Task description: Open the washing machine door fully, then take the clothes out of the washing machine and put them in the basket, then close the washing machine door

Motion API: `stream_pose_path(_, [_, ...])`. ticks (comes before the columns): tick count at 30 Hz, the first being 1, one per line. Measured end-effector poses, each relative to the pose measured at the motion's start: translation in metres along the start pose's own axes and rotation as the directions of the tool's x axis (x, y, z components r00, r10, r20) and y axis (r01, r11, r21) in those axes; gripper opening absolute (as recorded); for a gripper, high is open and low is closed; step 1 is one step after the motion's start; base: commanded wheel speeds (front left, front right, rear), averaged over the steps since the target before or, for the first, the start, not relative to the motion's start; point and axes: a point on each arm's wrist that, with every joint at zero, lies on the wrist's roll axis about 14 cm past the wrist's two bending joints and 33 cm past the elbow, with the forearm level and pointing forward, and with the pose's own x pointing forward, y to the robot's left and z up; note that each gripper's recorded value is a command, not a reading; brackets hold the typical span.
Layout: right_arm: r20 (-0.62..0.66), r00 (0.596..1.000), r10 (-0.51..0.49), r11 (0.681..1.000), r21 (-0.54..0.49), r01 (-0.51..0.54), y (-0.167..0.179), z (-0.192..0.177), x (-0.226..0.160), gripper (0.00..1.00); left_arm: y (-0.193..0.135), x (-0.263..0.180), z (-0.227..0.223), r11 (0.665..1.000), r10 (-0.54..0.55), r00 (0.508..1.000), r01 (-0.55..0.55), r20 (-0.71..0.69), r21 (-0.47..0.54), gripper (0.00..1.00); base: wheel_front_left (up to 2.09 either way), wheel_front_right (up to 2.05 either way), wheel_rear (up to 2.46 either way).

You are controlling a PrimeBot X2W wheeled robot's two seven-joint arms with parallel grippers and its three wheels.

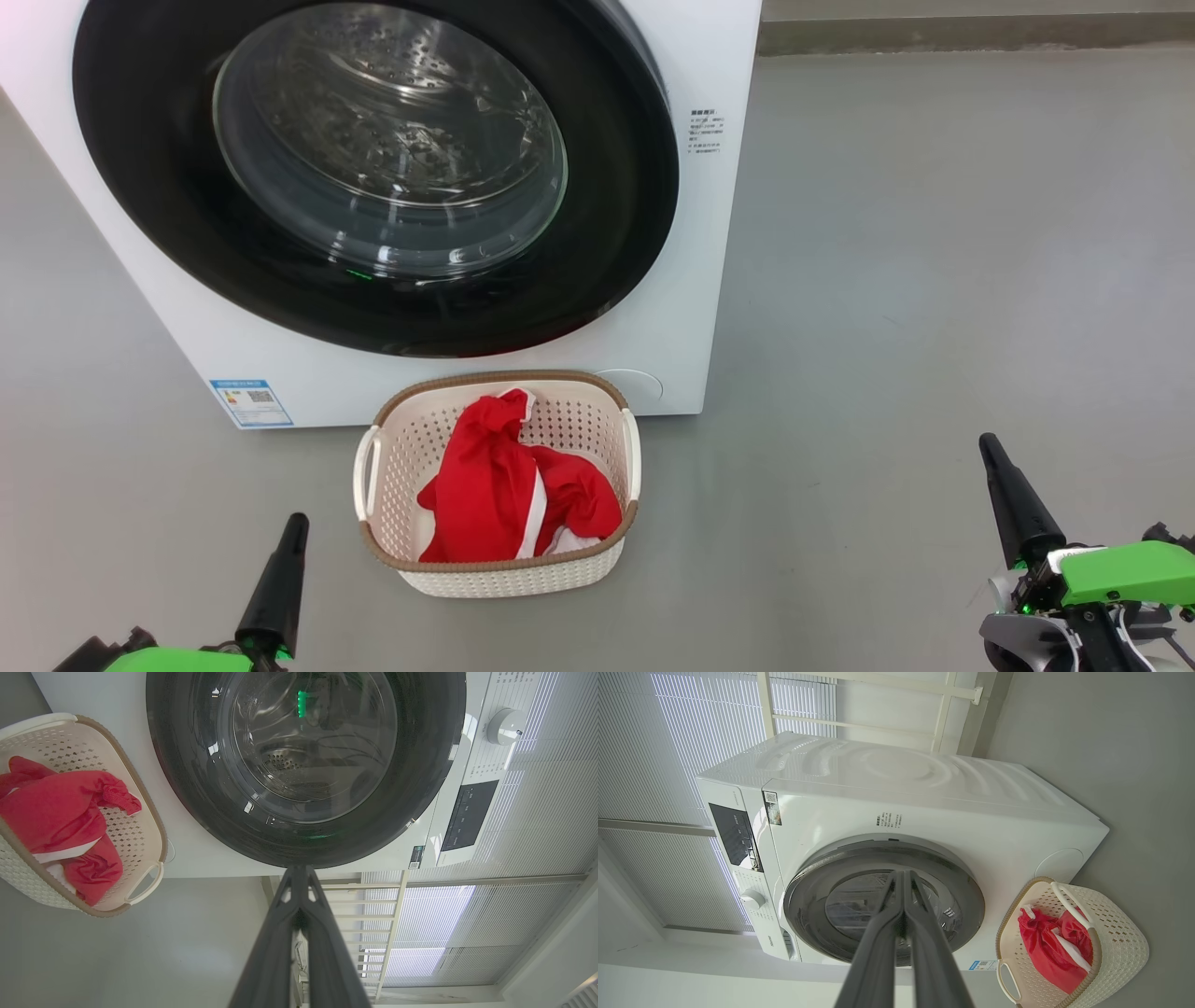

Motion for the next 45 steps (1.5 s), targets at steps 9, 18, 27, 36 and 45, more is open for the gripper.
stream_pose_path(9, [0.001,1.0,0.0,1.0,0.0,0.0,0.0,0.0002,0.0,0.0,0.0,0.0,0.0002,1.0,0.0,1.0,0.0,0.001,-0.001,0.0,0.0,0.0,0.0])
stream_pose_path(18, [0.001,1.0,0.0,1.0,0.0,0.0,0.0,0.0004,0.0,0.0,0.0,0.0,-0.0001,1.0,0.0,1.0,0.0,0.001,-0.002,0.0,0.0,0.0,0.0])
stream_pose_path(27, [0.001,1.0,0.0,1.0,0.0,0.0,0.0,0.0004,0.0,0.0,0.0001,0.0,-0.0002,1.0,0.0,1.0,0.0,0.001,-0.003,0.0,0.0,0.0,0.0])
stream_pose_path(36, [0.001,1.0,0.0,1.0,0.001,0.0,0.0,0.0006,-0.0001,0.0,0.0,0.0,0.0,1.0,0.0,1.0,0.0,0.001,-0.004,0.0,0.0,0.0,0.0])
stream_pose_path(45, [0.002,1.0,0.0,1.0,0.001,0.0,0.0,0.0007,-0.0001,0.0,0.0,0.0,0.0,1.0,0.0,1.0,0.0,0.002,-0.004,0.0,0.0,0.0,0.0])
